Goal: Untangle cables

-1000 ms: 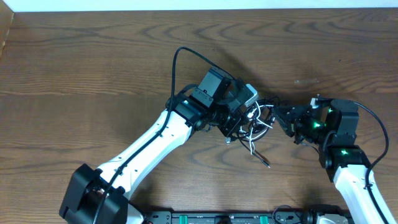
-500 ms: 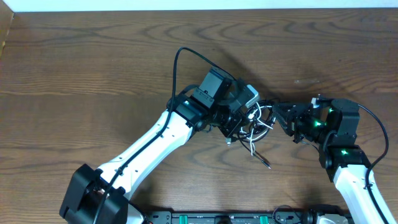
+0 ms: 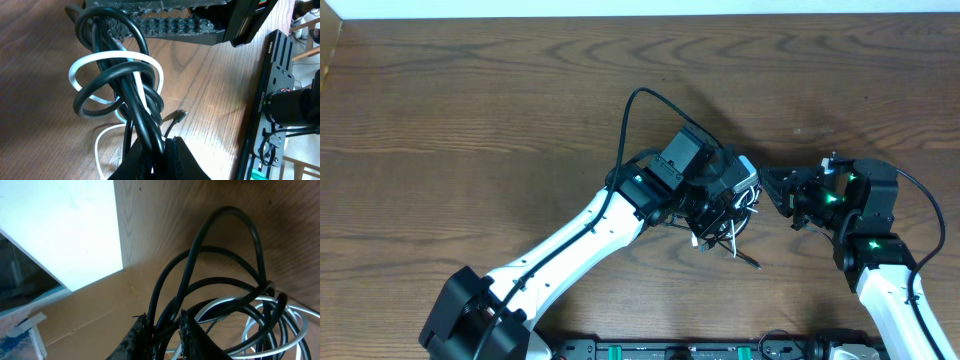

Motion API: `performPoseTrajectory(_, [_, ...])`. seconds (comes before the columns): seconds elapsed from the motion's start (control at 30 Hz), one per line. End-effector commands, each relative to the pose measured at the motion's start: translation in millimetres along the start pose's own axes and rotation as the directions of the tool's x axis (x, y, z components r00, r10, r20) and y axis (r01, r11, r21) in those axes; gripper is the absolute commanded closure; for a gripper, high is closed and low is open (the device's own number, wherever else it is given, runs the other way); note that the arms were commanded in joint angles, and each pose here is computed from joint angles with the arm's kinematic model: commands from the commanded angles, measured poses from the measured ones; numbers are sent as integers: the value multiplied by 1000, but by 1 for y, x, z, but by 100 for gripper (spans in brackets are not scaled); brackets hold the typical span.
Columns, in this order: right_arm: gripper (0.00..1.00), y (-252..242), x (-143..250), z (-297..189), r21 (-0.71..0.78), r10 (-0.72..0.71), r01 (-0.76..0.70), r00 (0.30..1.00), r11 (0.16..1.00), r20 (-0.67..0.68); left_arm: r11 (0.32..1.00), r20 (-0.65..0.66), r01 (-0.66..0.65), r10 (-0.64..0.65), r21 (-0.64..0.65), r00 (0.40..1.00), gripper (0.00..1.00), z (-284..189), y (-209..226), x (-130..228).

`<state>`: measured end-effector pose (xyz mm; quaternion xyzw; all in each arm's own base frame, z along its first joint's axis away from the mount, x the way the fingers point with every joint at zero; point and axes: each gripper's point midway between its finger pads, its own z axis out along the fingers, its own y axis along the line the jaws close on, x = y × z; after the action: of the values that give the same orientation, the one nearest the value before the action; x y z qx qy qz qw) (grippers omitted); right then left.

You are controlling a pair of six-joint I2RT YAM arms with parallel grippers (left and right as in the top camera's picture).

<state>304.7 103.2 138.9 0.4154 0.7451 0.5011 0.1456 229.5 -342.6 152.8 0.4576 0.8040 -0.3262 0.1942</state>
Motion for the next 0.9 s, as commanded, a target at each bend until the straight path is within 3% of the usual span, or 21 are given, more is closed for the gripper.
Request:
performPoseTrajectory(0.0, [82,4,13,0,-12,16,-17,997,1000,-73,999,33,-43,42,24,999,93,0,-5,-10])
performPoseTrajectory(0.23, [82,-14,4,0,60,-11,12,1000,998,-13,999,42,-48,47,20,998,93,0,-5,-12])
performPoseTrajectory(0.4, [74,-19,-14,-1,105,-265,257,962,961,63,997,33,-44,46,-63,998,92,0,10,-11])
performPoseTrajectory(0.63, [68,-4,-4,-14,24,-483,482,876,876,16,984,20,-36,40,-173,999,93,-3,29,-9])
performPoseTrajectory(0.8, [72,-6,6,-29,33,-470,470,883,882,12,984,22,-36,41,-173,999,93,-3,29,-10])
performPoseTrajectory(0.87, [77,-13,11,-32,53,-390,389,921,920,-3,984,22,-36,40,-173,999,92,-3,29,-10])
